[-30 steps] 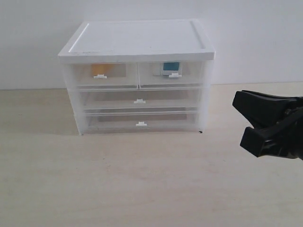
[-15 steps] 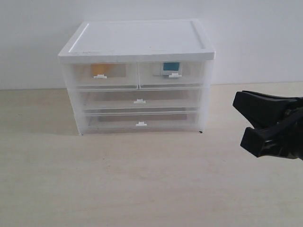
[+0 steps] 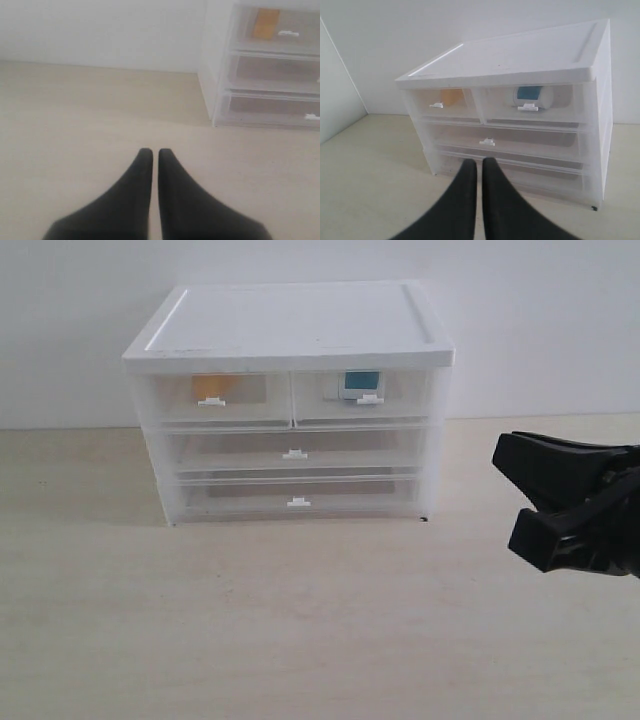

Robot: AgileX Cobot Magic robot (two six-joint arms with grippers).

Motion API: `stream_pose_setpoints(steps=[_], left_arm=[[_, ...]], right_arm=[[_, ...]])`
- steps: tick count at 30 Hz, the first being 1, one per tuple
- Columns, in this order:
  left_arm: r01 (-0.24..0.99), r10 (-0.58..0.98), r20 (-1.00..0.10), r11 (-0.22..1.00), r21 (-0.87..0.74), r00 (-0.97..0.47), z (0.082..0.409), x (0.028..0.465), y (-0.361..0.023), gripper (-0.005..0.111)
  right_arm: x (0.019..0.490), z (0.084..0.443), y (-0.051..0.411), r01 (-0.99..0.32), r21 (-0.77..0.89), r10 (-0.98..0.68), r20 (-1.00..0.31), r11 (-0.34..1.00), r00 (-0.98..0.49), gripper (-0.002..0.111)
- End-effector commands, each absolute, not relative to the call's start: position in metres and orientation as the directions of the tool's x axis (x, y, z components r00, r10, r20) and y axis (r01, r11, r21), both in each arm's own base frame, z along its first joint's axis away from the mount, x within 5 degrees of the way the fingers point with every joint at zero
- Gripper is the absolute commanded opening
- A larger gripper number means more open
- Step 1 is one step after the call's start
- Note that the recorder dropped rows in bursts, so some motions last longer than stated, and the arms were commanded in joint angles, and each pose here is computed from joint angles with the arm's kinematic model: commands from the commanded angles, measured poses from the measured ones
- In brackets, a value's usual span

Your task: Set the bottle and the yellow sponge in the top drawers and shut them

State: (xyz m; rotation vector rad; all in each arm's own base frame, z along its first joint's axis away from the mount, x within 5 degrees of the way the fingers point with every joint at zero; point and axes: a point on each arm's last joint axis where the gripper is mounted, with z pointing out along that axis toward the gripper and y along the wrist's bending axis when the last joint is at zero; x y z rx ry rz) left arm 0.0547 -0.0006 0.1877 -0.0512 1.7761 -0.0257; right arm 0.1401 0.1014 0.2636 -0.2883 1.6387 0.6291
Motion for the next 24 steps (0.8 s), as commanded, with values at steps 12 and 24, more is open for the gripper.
stream_pose_setpoints(steps=[12, 24], left_arm=[[-0.032, -0.009, -0.979, 1.000, -0.002, -0.203, 0.1868, 0.0546, 0.0011, 0.004], [-0.032, -0.009, -0.979, 1.000, -0.002, -0.203, 0.1868, 0.0546, 0.0011, 0.004]], right_arm=[[0.1394, 0.2657, 0.1000, -0.528, 0.224, 0.166, -0.974, 0.819, -0.155, 0.000], [0.1384, 0.2703, 0.0918, -0.514, 0.038, 0.022, -0.999, 0.857, -0.037, 0.000]])
